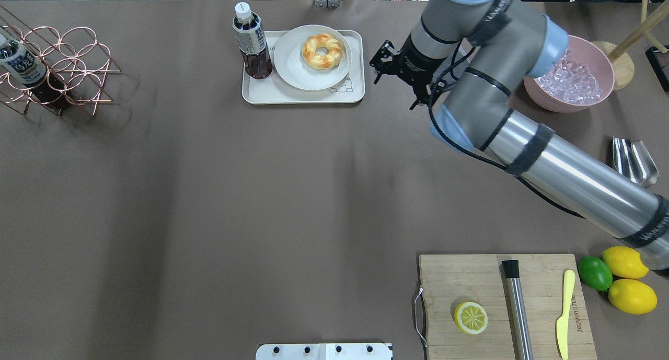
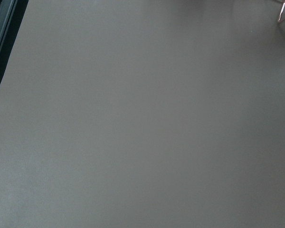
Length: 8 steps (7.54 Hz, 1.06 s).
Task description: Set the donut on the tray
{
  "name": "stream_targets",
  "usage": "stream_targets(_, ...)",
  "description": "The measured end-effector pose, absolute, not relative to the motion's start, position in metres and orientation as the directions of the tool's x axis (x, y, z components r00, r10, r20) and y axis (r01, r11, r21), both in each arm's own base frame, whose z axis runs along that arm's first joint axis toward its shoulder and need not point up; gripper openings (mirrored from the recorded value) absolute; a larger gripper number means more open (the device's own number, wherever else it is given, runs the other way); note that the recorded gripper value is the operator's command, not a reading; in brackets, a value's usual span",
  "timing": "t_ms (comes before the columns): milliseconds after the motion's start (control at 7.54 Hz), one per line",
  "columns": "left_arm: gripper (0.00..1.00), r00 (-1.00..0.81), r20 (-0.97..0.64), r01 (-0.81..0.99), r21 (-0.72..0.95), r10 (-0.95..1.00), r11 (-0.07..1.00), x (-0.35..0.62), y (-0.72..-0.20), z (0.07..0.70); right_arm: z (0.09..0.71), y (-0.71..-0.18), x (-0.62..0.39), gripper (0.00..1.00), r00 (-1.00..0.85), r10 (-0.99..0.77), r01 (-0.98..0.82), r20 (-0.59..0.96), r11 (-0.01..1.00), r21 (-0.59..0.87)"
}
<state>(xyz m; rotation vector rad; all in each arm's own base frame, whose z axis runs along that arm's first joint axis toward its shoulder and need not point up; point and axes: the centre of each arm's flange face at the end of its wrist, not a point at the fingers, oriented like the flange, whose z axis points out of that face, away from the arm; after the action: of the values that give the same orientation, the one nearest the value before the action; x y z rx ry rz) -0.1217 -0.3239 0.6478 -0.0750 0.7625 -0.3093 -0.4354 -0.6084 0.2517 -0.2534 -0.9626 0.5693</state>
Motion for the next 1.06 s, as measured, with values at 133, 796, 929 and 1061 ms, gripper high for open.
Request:
stream_targets(133,0.98,0.680,-0.667,0.248,-0.180,-0.303,0.952,-0.122,-0.324,0.649,0.276,-0.592,-0.398,1.00,0.455,0.528,-0.311,0.717,0.849,-0.428)
stream_targets(796,0.98,0.679,-0.666,0.244,-0.193,-0.310,0.950,-0.120,-0.323,0.655,0.466,-0.487,-0.181,1.00,0.666,0.232,-0.146,0.709,0.972,-0.182)
stream_targets(929,0.98,0.679,-0.666,0.244,-0.194,-0.310,0.950,-0.120,-0.322,0.655,0.506,-0.472,-0.138,1.00,0.700,0.141,-0.082,0.700,0.990,-0.117)
stream_targets(1061,0.98,0.679,-0.665,0.243,-0.197,-0.312,0.950,-0.119,-0.321,0.656,0.546,-0.456,-0.095,1.00,0.725,0.041,-0.008,0.687,0.999,-0.052)
